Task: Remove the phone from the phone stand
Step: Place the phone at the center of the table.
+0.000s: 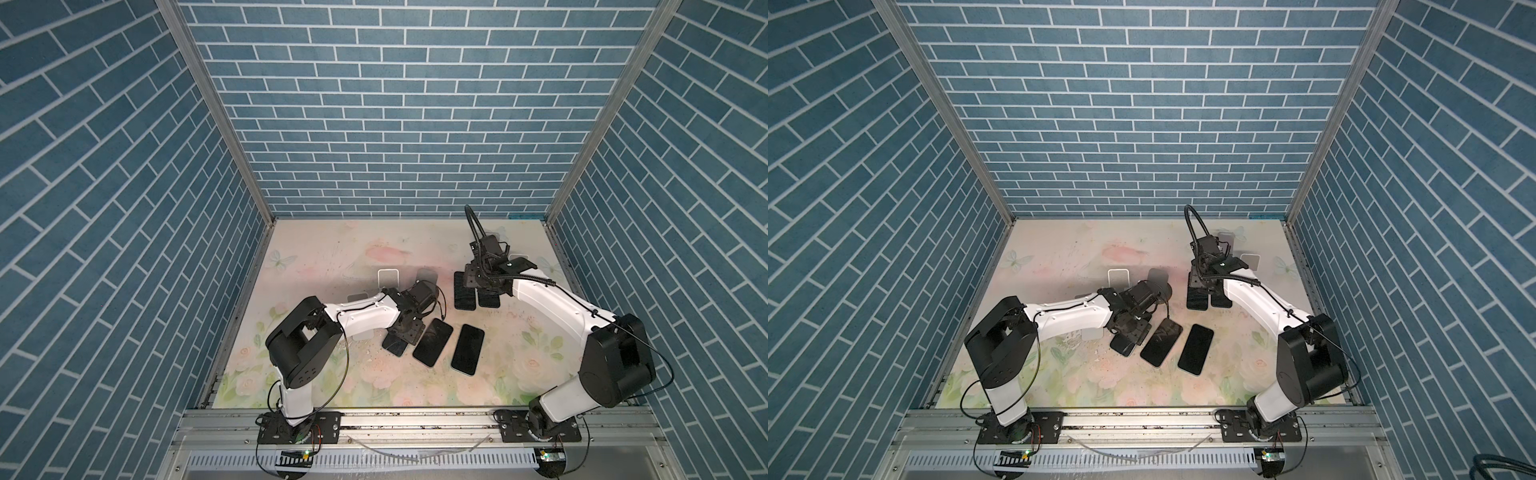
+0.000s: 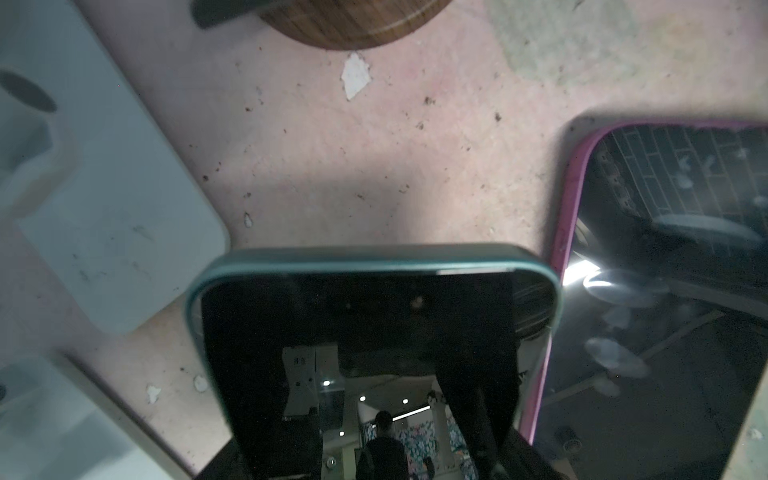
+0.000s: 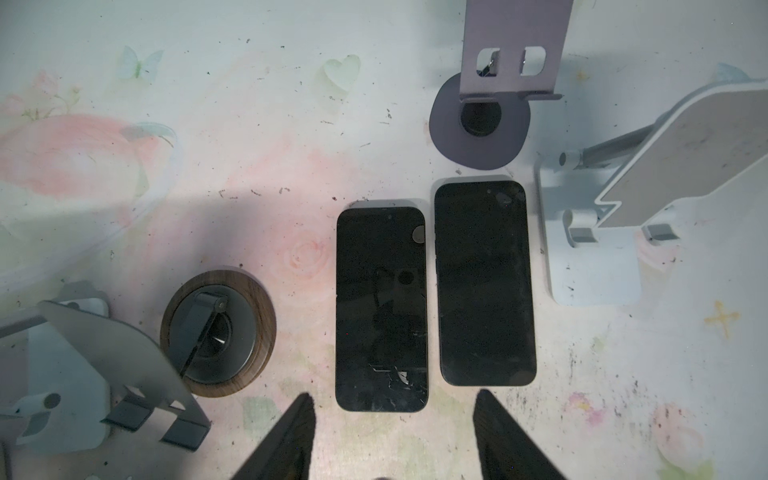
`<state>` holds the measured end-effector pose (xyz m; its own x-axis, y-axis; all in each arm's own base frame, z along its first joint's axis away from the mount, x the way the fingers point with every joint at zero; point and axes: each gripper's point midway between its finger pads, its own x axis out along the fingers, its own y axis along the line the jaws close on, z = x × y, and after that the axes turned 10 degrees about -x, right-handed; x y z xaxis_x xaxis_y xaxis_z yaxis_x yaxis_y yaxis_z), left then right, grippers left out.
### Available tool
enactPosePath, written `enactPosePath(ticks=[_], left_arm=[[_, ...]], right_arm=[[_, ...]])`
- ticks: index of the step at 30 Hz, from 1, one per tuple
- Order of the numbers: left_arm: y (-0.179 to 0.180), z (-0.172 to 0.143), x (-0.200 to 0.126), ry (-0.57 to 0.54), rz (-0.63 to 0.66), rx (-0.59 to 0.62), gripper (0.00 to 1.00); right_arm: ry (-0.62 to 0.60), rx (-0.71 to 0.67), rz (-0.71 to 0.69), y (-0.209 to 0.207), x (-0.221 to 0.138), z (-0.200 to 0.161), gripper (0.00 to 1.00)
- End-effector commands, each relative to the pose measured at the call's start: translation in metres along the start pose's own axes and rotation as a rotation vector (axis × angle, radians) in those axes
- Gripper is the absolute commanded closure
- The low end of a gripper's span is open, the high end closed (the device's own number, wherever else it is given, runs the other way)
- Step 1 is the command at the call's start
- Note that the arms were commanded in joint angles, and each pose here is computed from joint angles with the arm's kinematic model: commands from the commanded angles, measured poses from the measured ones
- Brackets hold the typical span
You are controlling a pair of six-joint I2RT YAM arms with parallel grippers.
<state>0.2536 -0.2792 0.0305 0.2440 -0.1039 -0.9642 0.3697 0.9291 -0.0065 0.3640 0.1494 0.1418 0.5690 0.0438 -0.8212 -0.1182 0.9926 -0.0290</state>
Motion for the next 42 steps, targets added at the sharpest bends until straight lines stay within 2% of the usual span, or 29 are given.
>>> enactPosePath(ticks=[1, 26, 42], left_arm=[[-0.005, 0.003, 0.004, 0.006, -0.002, 0.014, 0.48], [0.004, -0.007, 0.016, 0.095, 0.079, 0.023, 0.44], [0.009, -0.005, 0.015, 0.098, 0.114, 0.028, 0.33]], right_arm=[[0.005, 0.024, -0.007, -0.005, -0.001, -0.007, 0.37], [0.004, 0.027, 0.006, -0.003, 0.001, -0.005, 0.37], [0.005, 0.021, 0.015, 0.001, 0.003, 0.001, 0.37]])
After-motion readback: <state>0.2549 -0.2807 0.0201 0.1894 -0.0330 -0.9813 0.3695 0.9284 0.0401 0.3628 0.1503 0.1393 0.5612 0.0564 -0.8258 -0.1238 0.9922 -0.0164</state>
